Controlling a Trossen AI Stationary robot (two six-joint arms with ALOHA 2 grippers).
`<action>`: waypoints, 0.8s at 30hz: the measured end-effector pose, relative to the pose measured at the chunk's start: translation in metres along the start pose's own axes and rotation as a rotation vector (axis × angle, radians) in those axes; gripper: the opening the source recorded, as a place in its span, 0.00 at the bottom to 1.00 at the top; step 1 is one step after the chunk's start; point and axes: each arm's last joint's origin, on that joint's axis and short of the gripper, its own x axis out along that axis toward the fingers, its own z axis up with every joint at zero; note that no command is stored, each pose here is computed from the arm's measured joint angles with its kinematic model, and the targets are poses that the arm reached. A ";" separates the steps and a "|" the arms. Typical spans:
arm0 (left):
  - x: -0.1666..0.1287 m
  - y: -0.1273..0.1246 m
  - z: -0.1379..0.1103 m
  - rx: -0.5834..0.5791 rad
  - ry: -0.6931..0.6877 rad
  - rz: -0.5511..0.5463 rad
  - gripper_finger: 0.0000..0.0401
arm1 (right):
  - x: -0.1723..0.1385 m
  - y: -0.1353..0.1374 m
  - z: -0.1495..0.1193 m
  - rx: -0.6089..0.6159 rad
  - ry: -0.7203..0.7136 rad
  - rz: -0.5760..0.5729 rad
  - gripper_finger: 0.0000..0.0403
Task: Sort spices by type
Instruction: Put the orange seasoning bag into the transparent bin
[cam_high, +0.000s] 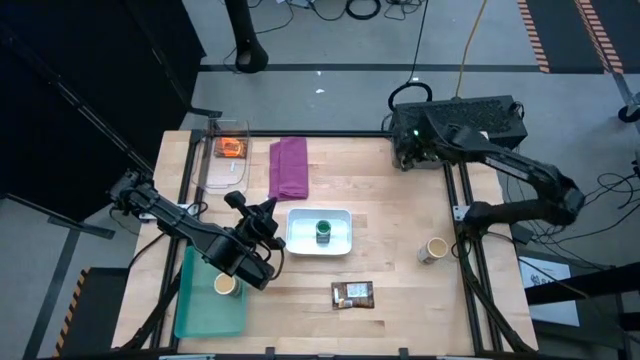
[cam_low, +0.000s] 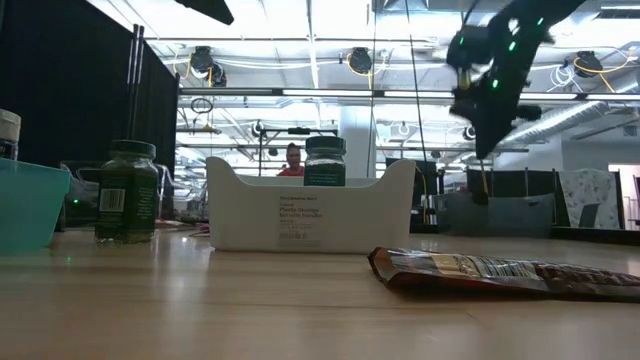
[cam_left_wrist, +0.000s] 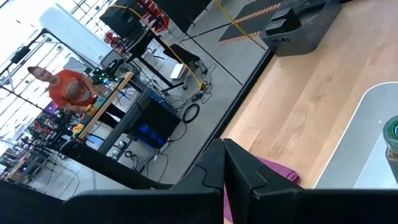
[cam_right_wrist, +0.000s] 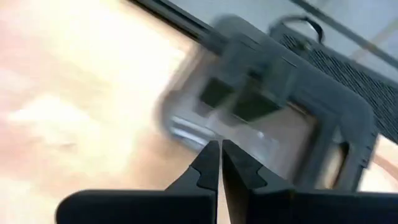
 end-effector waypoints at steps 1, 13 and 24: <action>0.000 0.000 0.000 -0.002 -0.001 -0.001 0.01 | -0.009 0.004 -0.003 -0.012 -0.022 0.024 0.00; 0.000 -0.005 0.005 -0.082 -0.016 -0.019 0.01 | -0.109 0.039 -0.055 -0.197 -0.347 0.394 0.00; -0.039 -0.039 0.073 -0.145 -0.308 -0.402 0.01 | -0.148 0.066 -0.098 -0.376 -0.517 0.502 0.00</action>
